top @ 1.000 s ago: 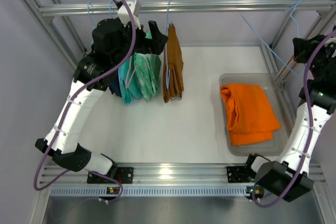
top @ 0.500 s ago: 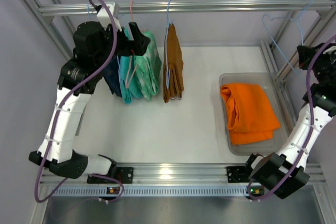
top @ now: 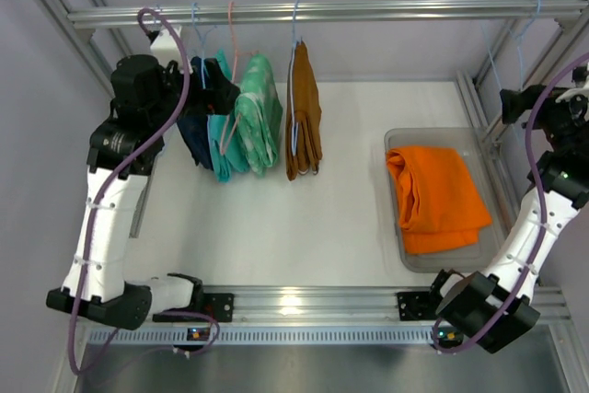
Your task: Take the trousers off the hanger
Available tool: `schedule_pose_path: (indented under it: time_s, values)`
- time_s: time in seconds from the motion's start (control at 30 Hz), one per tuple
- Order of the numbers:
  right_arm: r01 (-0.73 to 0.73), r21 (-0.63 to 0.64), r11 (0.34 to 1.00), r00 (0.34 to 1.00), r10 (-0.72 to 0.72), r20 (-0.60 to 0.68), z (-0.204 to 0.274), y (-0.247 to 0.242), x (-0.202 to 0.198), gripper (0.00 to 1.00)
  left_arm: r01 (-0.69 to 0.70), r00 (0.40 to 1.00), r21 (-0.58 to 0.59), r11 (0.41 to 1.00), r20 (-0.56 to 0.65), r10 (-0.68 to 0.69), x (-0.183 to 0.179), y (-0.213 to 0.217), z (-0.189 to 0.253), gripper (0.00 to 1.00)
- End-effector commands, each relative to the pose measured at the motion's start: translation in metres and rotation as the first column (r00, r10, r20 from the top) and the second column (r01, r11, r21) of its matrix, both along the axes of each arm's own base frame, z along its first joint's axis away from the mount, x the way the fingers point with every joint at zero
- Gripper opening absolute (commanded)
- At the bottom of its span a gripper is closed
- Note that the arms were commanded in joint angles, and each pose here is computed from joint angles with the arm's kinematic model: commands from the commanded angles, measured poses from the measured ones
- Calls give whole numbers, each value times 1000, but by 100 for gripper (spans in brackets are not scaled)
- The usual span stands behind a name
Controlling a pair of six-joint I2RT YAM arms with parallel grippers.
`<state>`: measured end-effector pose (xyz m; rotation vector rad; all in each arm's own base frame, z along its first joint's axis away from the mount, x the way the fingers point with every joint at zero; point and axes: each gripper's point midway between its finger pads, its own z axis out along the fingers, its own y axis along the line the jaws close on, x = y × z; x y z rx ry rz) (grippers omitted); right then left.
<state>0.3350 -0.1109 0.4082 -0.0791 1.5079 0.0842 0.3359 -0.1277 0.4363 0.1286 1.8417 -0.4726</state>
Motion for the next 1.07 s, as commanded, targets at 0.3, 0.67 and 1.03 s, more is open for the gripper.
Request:
schedule_pose_path:
  time_s: [0.3, 0.67, 1.03]
  values:
    - [-127, -45, 991, 992, 128, 3, 8, 72, -68, 100, -280, 950, 165, 946, 187, 249, -61, 97, 9, 99]
    - [-261, -105, 959, 965, 262, -7, -35, 156, -150, 99, -467, 878, 231, 854, 236, 416, -113, 143, -15, 99]
    - [-243, -18, 970, 970, 242, -33, -44, 150, -144, 100, -577, 813, 232, 783, 251, 525, -129, 170, -22, 99]
